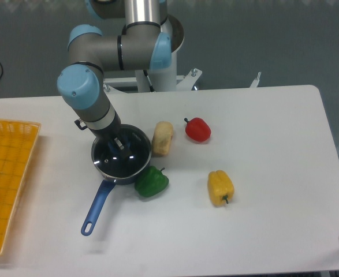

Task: Open the lid
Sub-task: 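Lift the glass lid off the saucepan and carry it toward the red pepper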

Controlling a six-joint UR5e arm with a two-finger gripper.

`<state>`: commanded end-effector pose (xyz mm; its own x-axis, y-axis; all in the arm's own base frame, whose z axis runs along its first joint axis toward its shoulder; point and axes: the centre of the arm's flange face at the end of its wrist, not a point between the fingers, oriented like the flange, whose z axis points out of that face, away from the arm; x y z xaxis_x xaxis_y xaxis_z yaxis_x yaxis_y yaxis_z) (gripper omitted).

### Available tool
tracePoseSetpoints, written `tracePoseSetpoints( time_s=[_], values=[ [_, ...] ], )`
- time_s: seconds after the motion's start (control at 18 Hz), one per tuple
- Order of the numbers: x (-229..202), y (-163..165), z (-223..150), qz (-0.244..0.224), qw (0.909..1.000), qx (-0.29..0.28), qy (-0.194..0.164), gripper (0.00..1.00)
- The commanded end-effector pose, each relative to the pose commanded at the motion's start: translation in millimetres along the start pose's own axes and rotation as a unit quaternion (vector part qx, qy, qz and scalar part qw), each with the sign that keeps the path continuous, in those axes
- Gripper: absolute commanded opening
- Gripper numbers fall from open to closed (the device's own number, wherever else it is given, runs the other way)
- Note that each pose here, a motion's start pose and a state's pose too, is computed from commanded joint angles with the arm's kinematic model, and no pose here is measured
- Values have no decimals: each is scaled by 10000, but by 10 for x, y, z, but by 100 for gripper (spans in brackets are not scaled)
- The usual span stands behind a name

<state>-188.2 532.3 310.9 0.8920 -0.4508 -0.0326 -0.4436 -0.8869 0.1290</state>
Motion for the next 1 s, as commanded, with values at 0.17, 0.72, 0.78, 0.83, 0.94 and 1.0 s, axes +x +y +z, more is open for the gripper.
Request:
tracePoseSetpoints(
  time_s=[0.17, 0.72, 0.78, 0.83, 0.94, 1.0],
  values=[
    [-81, 60, -47, -80, 10000, 7, -20, 56],
    [-504, 404, -285, -236, 9996, 83, -108, 56],
    [-554, 460, -302, -279, 9995, 73, -87, 56],
    [-588, 505, -320, -295, 9995, 71, -82, 56],
    [-674, 554, -411, -337, 9992, 124, -156, 56],
    [-711, 570, -447, -364, 9991, 143, -178, 56]
  ],
)
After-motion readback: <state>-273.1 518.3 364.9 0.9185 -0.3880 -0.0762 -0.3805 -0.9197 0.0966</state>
